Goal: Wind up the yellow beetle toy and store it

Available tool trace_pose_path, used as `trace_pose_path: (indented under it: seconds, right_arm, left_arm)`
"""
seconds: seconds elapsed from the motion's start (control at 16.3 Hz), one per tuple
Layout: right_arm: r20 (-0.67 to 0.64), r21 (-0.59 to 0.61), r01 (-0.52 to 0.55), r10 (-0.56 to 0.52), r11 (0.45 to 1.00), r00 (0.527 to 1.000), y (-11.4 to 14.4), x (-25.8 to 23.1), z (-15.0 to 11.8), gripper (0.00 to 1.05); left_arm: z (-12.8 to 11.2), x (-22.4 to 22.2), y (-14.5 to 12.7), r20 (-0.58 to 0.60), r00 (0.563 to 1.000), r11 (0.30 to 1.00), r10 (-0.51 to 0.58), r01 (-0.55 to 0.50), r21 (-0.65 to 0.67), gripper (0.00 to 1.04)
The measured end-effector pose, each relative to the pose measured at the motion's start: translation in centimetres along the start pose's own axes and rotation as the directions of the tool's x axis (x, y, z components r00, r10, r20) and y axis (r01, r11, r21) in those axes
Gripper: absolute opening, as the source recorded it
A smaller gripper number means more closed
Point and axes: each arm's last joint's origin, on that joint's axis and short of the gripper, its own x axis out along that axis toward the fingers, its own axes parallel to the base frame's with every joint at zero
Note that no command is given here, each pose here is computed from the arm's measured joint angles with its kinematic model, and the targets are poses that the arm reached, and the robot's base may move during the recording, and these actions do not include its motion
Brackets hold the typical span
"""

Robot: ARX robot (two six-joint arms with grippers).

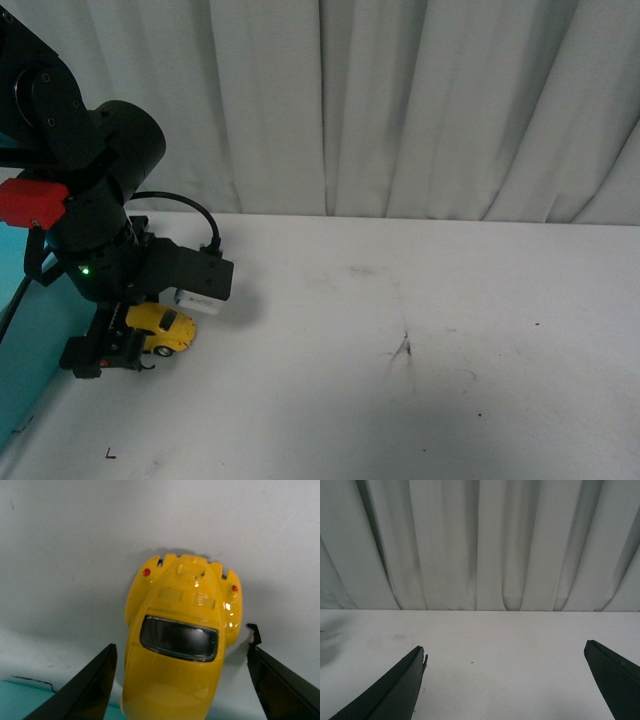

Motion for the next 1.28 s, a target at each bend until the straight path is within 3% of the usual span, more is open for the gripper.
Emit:
trace_pose_path:
  seconds: [0.24,0.37,0.49,0.67,0.92,1.04,1.1,1.28]
  right_arm:
    - [0.0,0.0,0.0,0.0,1.0,1.0,0.0,0.0,0.0,0.98]
    - [0.0,0.0,0.0,0.0,1.0,1.0,0.0,0.0,0.0,0.98]
    - [0.0,0.0,0.0,0.0,1.0,1.0,0.0,0.0,0.0,0.98]
    - [0.0,0.0,0.0,0.0,1.0,1.0,0.0,0.0,0.0,0.98]
    - [0.0,0.0,0.0,0.0,1.0,1.0,0.0,0.0,0.0,0.98]
    - [0.0,0.0,0.0,0.0,1.0,1.0,0.0,0.0,0.0,0.98]
    - [0.0,0.0,0.0,0.0,1.0,1.0,0.0,0.0,0.0,0.98]
    - [0.0,0.0,0.0,0.0,1.0,1.0,0.0,0.0,0.0,0.98]
  left_arm:
    - [-0.4,-0.1,0.6,-0.023,1.0,0.994,0.013,-0.015,-0.108,0.43]
    - [-0.1,-0.2,0.6,-0.015,1.0,0.995,0.01,-0.012,-0.095,0.41]
    - [1.4,-0.9,0.0,0.094,0.994,0.998,-0.064,0.062,0.022,0.41]
    - [2.5,-5.1,0.1,0.261,0.963,0.997,-0.07,0.077,-0.018,0.41]
    - [1.1,-12.0,1.5,0.434,0.897,0.989,0.084,-0.023,-0.143,0.41]
    - [-1.2,-15.8,2.2,0.538,0.814,0.959,0.217,-0.074,-0.274,0.41]
    - [-2.7,-17.5,2.4,0.551,0.78,0.931,0.298,-0.112,-0.346,0.41]
    - [-7.1,-19.9,3.0,0.453,0.743,0.811,0.493,-0.204,-0.548,0.41]
